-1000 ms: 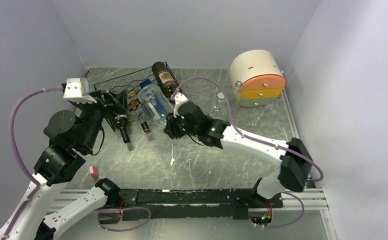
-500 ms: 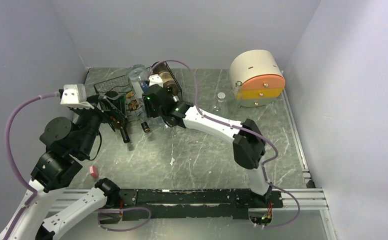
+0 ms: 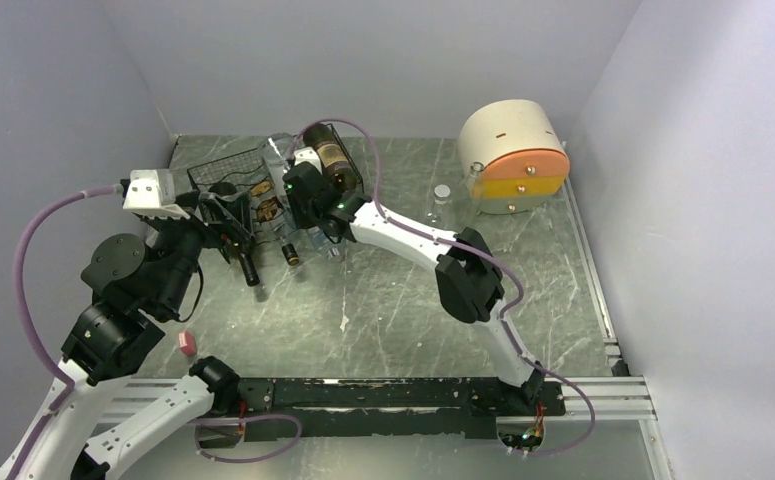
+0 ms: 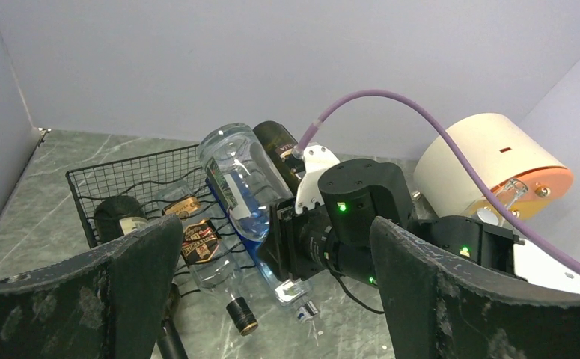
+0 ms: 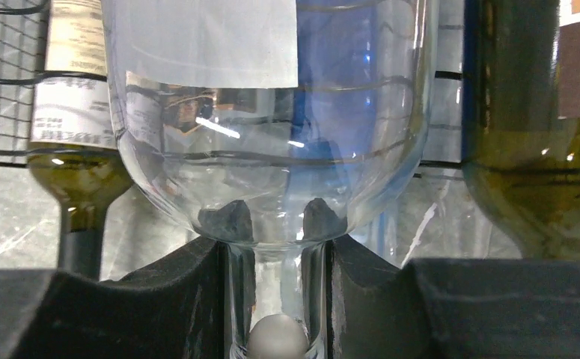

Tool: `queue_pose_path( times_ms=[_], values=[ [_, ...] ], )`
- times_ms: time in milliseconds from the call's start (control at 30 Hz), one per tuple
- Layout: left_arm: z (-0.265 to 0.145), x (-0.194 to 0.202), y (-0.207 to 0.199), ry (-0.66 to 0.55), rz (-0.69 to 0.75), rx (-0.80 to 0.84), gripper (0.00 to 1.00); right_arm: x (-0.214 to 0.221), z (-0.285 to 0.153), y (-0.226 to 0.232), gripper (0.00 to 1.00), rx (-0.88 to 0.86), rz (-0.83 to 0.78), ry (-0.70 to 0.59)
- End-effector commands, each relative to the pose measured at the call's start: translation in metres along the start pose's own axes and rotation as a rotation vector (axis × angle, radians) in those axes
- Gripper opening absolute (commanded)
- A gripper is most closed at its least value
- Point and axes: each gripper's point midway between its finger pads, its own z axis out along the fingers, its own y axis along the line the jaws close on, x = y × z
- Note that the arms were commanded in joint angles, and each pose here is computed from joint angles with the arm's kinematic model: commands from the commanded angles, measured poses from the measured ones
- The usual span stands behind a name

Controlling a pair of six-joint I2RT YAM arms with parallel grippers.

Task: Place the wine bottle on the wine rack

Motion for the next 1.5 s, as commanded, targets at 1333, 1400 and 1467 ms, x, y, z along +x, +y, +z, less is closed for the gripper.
queue_pose_path(
  times_ms=[1333,1400,1467],
  values=[
    [0.009,0.021,-0.015,0.076,0.010,0.057,0.99,-0.160,-0.121,-0.031,0.68,-0.078,0.095,-0.461],
    [0.010,0.023,-0.016,0.082,0.012,0.062,0.99,-0.160,-0.144,-0.047,0.68,-0.033,0.091,-0.491],
    [0.010,0.025,-0.017,0.084,0.011,0.068,0.99,-0.155,-0.166,-0.068,0.68,0.037,0.092,-0.512]
  ],
)
